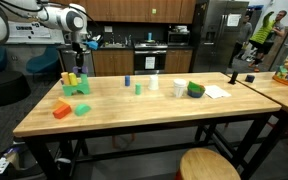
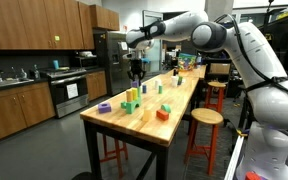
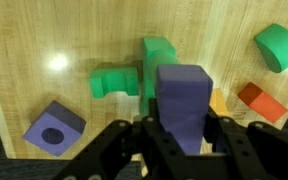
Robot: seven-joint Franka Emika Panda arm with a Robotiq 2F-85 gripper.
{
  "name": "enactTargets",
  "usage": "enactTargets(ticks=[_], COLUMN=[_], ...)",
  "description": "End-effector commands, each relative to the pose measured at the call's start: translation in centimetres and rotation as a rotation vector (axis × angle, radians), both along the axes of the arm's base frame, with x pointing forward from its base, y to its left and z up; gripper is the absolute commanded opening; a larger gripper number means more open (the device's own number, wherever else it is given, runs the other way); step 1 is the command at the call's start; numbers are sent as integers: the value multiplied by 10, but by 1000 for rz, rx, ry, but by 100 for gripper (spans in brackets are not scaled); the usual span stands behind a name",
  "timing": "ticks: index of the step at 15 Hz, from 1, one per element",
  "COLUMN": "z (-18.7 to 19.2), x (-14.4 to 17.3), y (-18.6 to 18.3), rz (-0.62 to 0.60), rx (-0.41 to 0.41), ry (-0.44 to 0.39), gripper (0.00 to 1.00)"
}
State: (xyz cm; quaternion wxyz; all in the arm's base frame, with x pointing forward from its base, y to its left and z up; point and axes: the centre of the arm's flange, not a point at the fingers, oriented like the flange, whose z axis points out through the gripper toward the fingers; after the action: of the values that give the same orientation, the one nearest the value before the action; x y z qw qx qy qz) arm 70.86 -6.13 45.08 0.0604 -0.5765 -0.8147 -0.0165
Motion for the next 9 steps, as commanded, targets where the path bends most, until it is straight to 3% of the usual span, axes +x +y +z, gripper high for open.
enactTargets(ticks=[1,9], z=[5,5], x=[6,6], y=[-1,2], rz=[45,67], rx=[-28,-40], ry=[4,2], gripper=[16,16])
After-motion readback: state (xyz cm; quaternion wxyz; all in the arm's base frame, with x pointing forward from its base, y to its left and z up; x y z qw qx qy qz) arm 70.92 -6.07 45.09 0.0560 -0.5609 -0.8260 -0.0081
